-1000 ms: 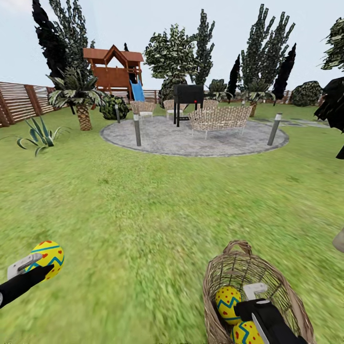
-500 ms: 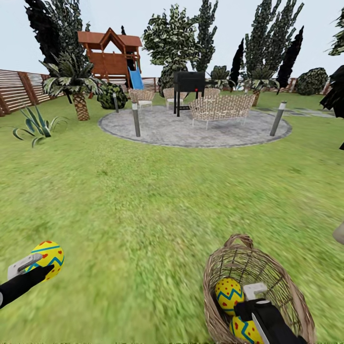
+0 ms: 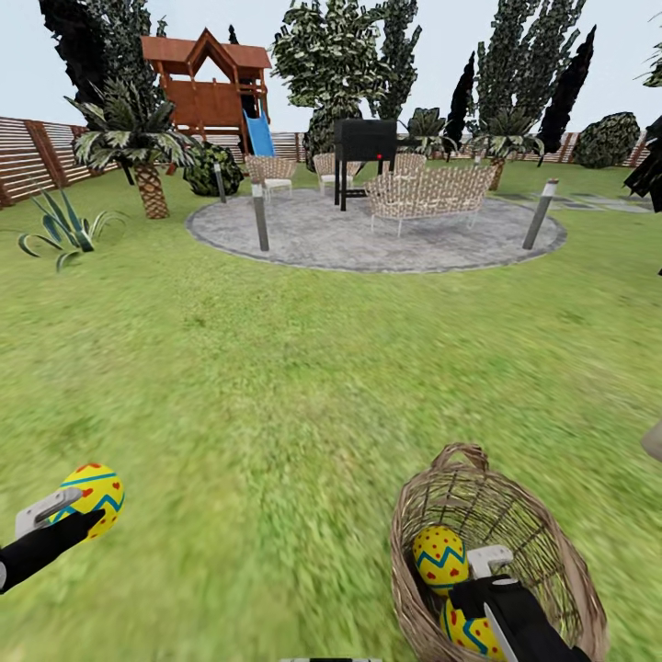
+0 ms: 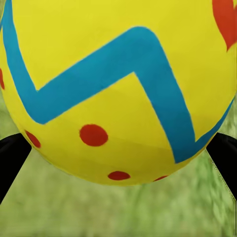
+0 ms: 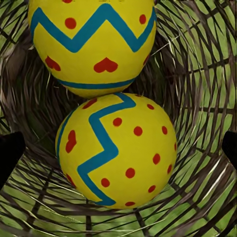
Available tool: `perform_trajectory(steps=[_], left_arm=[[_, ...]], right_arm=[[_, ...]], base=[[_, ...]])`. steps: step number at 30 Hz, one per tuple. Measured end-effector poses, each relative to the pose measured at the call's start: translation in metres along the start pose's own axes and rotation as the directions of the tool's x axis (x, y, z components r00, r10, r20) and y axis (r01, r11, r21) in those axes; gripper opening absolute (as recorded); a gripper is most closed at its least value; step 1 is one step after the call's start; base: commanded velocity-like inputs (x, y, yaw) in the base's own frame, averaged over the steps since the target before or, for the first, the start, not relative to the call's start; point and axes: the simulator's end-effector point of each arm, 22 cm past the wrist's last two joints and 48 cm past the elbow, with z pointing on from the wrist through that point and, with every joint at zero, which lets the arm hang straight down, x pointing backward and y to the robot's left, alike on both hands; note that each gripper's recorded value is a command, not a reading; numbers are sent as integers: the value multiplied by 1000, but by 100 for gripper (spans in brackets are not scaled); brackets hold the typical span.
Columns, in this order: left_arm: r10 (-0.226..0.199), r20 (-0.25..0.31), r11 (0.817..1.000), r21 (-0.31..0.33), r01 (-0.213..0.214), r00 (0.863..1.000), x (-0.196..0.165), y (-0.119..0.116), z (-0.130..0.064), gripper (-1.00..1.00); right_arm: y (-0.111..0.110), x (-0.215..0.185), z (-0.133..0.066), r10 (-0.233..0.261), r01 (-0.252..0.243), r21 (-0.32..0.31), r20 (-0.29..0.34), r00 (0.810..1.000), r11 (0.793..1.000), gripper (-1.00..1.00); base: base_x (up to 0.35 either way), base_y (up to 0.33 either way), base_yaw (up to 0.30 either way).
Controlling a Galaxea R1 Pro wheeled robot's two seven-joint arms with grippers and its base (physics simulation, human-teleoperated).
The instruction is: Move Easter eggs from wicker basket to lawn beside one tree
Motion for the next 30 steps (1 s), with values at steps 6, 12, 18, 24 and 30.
perform_trajectory(steps=[6, 12, 18, 24, 30], left_arm=[[-4, -3, 1000, 4, 4, 1000, 2, -2, 1, -100], [-3, -10, 1000, 0, 3, 1000, 5, -1, 2, -100], [1, -32, 1000, -13, -1, 999, 15, 4, 10, -100], [20, -67, 1000, -15, -21, 998, 29, 1, 19, -100], [24, -90, 999, -27, -27, 996, 40, 5, 26, -100]], right_arm=[[0, 0, 0, -2, 2, 1, -1, 1000, 1000, 100], [1, 2, 1, -1, 1, 0, -5, 1000, 1000, 100], [1, 11, 9, -3, 2, -2, -28, 1000, 1000, 100], [2, 20, 16, -6, 6, -4, -51, 999, 1000, 100], [5, 30, 23, -13, 13, -8, -75, 997, 1000, 100]], base=[[104, -97, 0], [2, -2, 0], [0, 0, 0], [0, 0, 0], [0, 0, 0]])
